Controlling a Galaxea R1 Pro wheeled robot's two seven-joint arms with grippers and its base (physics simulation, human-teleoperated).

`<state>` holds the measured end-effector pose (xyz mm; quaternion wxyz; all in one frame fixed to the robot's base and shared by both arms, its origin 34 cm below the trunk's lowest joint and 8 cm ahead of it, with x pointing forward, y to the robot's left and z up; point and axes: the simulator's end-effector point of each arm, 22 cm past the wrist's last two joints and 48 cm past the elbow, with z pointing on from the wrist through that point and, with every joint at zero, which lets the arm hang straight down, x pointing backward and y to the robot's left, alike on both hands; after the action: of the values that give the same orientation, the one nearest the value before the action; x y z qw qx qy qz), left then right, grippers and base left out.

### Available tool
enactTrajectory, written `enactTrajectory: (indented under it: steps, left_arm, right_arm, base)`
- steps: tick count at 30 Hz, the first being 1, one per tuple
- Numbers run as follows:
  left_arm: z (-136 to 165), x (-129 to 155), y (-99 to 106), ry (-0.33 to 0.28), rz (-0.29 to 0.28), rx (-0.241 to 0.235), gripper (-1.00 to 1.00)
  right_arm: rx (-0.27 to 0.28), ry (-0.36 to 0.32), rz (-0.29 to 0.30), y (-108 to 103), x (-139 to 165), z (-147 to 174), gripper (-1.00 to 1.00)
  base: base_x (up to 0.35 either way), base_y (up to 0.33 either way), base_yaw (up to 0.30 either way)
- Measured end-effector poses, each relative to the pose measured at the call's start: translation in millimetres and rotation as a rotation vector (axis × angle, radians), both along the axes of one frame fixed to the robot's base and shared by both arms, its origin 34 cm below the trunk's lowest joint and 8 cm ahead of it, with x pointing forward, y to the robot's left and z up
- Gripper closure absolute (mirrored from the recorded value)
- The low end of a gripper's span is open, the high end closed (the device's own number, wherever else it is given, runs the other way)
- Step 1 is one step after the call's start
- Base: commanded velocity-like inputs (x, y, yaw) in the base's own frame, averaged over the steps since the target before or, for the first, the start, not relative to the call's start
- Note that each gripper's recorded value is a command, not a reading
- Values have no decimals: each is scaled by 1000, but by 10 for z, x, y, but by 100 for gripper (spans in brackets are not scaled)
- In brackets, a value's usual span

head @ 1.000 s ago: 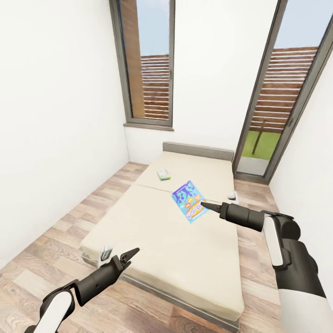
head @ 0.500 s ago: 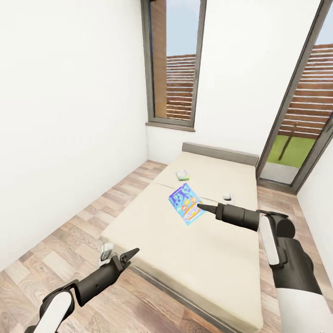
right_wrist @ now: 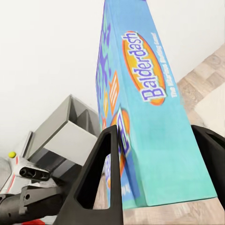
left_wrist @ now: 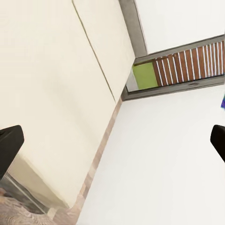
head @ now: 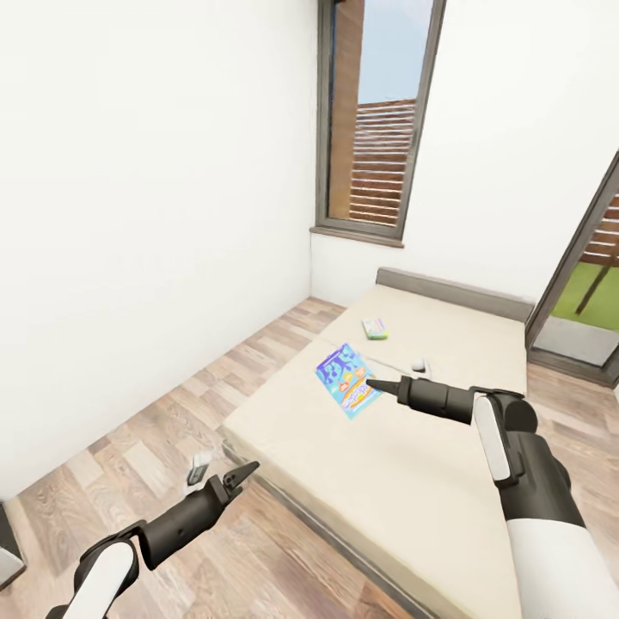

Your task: Put all the toys in the child's room - the three board games (two on the bed and one on the table), the two jigsaw puzzles on the table, and the tennis ball on the table - inside the toy box on the table in the child's room.

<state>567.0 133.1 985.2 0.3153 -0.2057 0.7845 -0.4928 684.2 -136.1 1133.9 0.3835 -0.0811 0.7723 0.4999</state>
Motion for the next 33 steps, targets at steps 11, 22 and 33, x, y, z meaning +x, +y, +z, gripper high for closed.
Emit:
enactTrajectory:
  steps: [11, 22, 33]
  left_arm:
    - [-19, 3, 4, 3, 2, 8, -100]
    - [-14, 5, 7, 1, 2, 12, -100]
    - [41, 11, 8, -12, 5, 10, -100]
  right_arm:
    - [0, 7, -3, -8, 16, -15, 100]
    - [2, 4, -4, -18, 15, 4, 100]
    - [3, -8, -4, -18, -2, 74, 100]
  base:
    - [0, 0, 296]
    - [0, 0, 284]
    - [0, 0, 225]
